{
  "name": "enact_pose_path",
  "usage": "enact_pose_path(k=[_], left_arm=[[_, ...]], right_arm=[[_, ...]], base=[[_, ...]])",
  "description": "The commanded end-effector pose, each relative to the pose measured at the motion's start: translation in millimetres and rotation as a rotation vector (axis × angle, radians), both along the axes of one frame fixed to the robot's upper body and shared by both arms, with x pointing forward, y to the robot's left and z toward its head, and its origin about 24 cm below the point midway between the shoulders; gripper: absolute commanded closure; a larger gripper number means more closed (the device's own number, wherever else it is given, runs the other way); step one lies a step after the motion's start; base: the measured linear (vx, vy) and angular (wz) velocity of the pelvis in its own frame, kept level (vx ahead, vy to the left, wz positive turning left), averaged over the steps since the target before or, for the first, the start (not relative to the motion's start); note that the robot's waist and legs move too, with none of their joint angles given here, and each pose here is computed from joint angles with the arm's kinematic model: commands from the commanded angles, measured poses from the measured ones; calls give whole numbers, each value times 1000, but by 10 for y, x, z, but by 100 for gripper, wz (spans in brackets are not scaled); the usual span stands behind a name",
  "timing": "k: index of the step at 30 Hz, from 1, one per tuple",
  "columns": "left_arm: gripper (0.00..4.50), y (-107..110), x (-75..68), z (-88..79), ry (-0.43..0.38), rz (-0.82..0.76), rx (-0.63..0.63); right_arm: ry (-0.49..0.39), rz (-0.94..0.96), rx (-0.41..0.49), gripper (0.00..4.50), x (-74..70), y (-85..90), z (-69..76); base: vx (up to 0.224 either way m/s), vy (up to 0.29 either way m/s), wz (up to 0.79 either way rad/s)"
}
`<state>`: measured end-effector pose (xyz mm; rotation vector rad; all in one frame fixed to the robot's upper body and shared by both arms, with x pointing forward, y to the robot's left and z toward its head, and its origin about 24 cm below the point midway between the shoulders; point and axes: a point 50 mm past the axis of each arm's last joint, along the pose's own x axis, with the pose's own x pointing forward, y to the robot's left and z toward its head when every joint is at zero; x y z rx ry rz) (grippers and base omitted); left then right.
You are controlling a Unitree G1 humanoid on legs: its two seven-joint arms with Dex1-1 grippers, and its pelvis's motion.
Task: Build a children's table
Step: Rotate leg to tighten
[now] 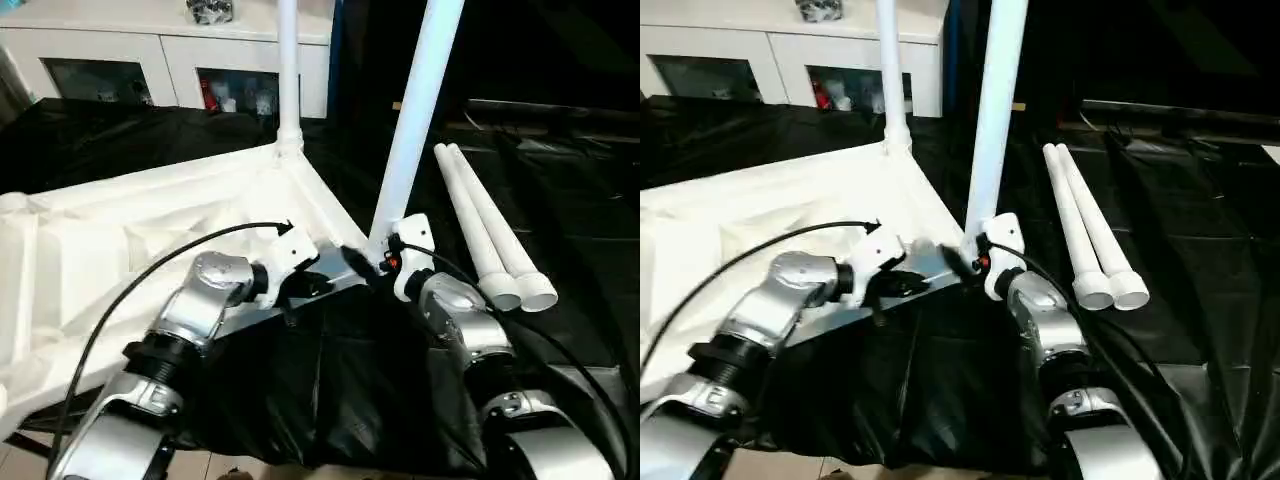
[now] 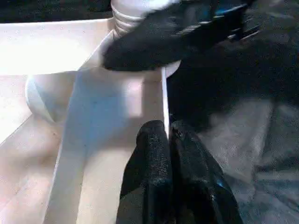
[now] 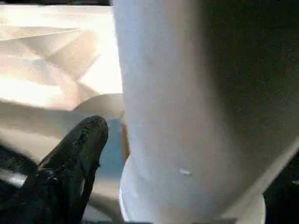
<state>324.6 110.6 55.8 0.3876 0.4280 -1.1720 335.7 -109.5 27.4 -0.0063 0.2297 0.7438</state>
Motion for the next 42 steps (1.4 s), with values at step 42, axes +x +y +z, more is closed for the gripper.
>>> enact_pose_path(k=[42], left_arm=[[450,-438,57,137,-61,-7,-82]], right_arm=[[105,-41,26,142,-149,412,-215]], base=[[0,0,0]])
